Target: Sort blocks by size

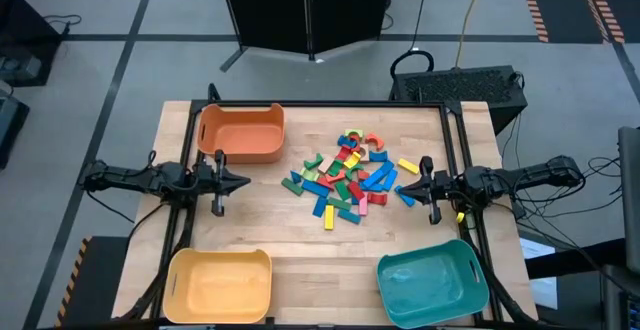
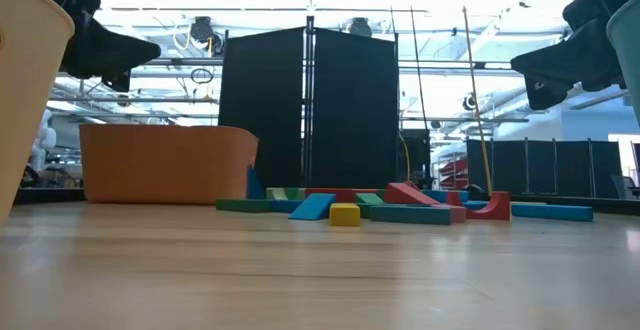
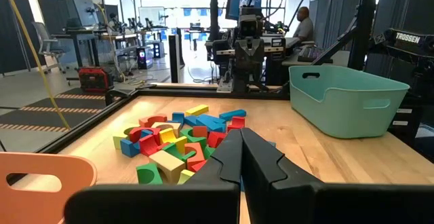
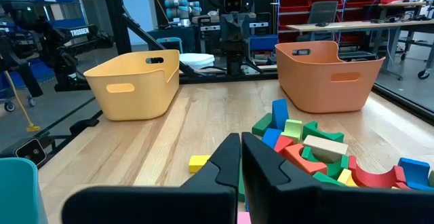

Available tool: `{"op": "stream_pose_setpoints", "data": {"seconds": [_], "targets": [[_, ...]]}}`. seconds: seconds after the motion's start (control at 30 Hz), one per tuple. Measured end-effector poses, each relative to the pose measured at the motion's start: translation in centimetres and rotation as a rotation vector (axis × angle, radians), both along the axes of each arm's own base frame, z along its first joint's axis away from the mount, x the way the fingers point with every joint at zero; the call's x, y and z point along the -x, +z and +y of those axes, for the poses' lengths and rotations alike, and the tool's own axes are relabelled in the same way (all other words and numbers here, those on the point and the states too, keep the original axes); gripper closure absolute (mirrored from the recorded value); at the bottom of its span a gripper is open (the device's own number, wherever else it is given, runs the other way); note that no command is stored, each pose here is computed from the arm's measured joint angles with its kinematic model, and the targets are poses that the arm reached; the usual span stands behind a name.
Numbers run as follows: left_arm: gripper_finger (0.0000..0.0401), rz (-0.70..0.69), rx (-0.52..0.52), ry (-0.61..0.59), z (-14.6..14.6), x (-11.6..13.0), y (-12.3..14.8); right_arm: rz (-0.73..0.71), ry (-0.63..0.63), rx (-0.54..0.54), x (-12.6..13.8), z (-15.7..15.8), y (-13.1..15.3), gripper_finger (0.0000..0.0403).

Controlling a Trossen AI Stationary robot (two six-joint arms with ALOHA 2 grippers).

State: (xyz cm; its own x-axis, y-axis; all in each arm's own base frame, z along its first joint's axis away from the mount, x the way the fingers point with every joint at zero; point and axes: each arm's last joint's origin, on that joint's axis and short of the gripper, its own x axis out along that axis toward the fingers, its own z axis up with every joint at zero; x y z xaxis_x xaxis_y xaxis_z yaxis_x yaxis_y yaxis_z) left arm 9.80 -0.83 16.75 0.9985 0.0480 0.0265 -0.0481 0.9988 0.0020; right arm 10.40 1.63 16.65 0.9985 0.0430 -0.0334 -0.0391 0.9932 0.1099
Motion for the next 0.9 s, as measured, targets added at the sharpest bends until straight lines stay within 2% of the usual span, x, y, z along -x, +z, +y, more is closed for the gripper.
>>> {"op": "stream_pose_setpoints", "data": {"seconds": [0.6,0.73,0.9], "targets": [[0.0401,0.0,0.0,-0.001,0.0,0.0,0.0,-0.027,-0.002,-0.004,0.0,0.0,0.26,0.0403],[0.0401,0.0,0.0,0.0,0.0,0.0,0.01,-0.055,-0.028,0.038,0.0,-0.09,0.52,0.0403],[0.0401,-0.003,0.002,0.023,0.07,0.0,0.02,-0.064,-0.03,0.0,0.0,-0.1,0.62,0.0403]]}}
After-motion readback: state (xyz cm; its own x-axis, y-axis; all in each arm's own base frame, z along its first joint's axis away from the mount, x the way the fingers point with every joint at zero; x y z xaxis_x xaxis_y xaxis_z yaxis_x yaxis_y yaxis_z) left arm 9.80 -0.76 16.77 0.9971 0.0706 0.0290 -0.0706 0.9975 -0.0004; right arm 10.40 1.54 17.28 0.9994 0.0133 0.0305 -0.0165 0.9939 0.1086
